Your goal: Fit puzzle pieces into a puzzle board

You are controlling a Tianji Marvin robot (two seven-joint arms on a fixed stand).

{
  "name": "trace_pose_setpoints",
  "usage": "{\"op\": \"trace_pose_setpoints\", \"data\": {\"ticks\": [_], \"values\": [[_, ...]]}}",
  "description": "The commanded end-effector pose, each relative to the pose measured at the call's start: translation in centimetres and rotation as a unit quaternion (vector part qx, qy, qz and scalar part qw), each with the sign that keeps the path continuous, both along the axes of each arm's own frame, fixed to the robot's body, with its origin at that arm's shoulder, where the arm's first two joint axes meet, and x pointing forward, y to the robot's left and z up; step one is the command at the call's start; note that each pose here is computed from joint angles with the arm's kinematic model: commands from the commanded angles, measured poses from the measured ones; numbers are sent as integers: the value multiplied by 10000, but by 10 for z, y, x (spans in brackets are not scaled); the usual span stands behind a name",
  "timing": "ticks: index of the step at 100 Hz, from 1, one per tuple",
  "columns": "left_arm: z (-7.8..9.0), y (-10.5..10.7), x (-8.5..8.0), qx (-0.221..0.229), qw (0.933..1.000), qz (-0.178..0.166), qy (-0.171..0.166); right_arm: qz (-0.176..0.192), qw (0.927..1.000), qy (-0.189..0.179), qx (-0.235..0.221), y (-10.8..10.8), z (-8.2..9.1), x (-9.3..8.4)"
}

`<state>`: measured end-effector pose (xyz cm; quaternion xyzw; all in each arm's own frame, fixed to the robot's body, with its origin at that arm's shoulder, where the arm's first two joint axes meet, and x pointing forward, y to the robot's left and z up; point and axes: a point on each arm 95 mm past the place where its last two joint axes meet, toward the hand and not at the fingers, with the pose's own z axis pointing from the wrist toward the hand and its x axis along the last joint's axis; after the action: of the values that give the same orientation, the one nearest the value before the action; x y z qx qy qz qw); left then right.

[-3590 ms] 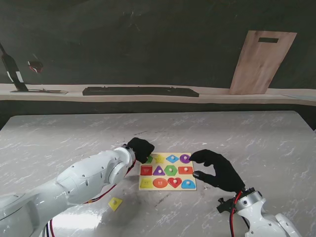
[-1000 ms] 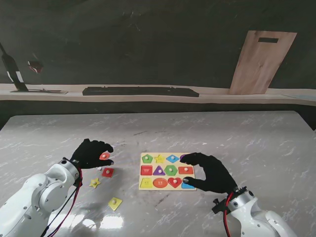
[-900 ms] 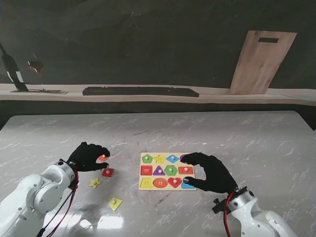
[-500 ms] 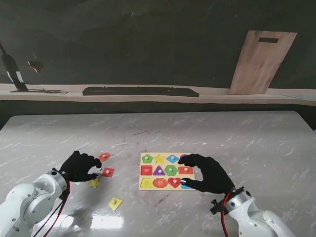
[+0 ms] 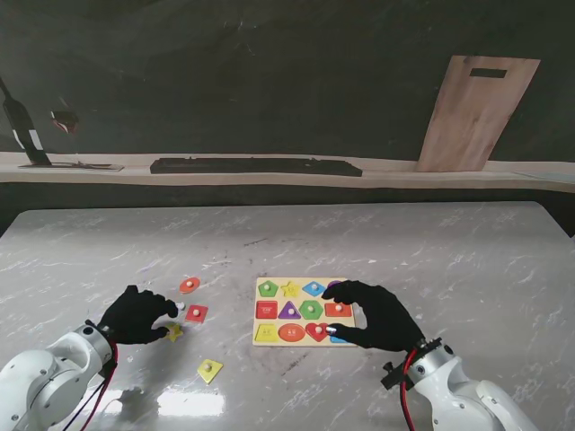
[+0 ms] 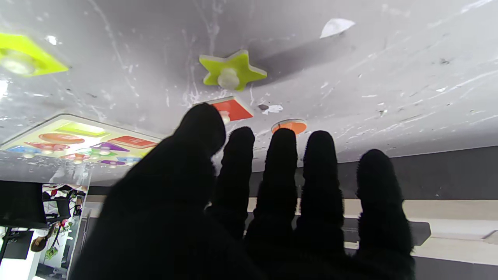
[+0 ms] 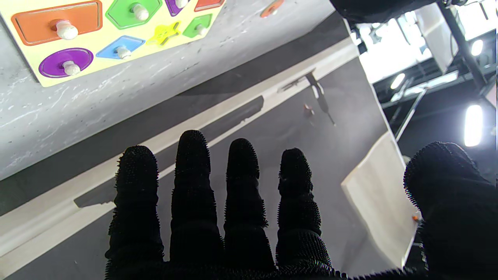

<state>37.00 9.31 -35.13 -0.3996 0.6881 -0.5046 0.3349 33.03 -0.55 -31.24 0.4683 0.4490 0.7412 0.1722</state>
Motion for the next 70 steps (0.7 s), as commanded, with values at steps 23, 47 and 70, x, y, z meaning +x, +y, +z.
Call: {"op": "trace_pose_setpoints", "data": {"ticks": [23, 47, 70], "values": [[-15, -1, 0, 111, 9999, -24, 31, -23, 10000, 41, -52, 1, -2, -2], [-20, -1, 2, 134, 9999, 25, -4, -27, 10000, 66, -64, 1, -3, -2], [-22, -2, 4, 105, 9999, 69, 12, -68, 9999, 71, -68, 1, -2, -2]]}}
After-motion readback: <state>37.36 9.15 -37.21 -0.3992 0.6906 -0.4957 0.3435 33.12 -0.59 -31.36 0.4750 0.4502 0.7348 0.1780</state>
